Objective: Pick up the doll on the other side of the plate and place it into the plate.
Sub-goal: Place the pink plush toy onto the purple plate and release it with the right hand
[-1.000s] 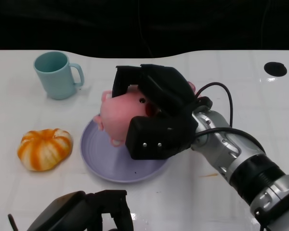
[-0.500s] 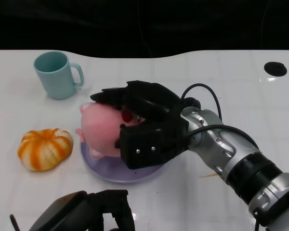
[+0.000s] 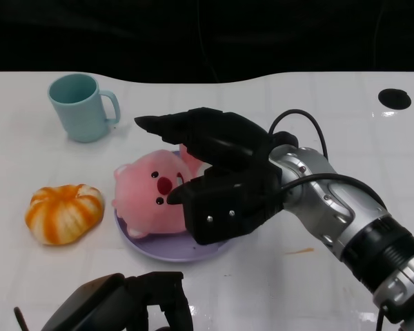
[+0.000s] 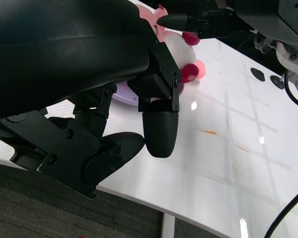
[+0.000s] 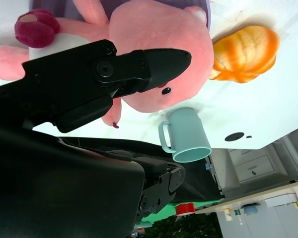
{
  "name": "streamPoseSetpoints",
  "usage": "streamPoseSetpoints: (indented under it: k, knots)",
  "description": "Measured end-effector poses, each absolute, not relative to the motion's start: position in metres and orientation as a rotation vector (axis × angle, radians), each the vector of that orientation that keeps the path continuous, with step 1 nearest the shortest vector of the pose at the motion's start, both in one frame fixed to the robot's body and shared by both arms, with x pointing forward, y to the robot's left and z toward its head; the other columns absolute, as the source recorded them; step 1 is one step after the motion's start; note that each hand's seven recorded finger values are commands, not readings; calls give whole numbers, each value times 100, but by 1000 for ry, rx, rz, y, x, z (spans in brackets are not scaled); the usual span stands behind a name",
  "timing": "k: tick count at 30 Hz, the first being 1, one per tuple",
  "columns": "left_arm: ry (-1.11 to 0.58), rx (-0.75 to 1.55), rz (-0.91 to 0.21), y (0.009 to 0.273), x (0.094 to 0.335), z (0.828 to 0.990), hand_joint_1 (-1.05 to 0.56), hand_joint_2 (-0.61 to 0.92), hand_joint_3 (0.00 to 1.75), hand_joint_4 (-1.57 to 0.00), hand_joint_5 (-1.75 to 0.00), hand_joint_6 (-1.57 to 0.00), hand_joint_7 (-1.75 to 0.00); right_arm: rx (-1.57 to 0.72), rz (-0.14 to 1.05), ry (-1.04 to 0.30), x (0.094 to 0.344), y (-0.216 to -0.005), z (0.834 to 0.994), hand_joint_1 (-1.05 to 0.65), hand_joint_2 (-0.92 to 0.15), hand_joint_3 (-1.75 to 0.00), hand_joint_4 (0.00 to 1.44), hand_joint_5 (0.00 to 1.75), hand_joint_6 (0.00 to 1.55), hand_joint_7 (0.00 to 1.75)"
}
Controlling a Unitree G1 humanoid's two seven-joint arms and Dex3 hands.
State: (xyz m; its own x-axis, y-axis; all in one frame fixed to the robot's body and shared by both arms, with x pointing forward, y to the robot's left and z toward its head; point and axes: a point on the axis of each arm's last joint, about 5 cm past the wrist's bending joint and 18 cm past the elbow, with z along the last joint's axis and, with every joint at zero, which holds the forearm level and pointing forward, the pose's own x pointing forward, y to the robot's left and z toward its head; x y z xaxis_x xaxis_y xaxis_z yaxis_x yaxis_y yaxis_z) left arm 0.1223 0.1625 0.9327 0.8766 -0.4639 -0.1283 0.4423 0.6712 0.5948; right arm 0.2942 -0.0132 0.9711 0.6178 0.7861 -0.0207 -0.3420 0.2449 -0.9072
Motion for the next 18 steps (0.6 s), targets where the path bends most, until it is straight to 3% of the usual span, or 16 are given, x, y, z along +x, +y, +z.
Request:
streamPoseSetpoints:
  k: [6,13,18]
  knots:
    - [-36,661,-510,162,123,933,-16,56,109,-69,-165,-66,-140,-1054,809,-522,291,-32,976,-89,-92,-29,1,24,7,2]
    - [-41,663,-509,162,124,934,-16,56,108,-69,-164,-66,-140,-1026,799,-540,283,-59,979,-81,-92,-25,1,56,17,5]
    - [-41,664,-506,163,124,934,-17,57,108,-69,-164,-66,-140,-968,765,-567,273,-78,970,-73,-92,-19,21,75,38,14]
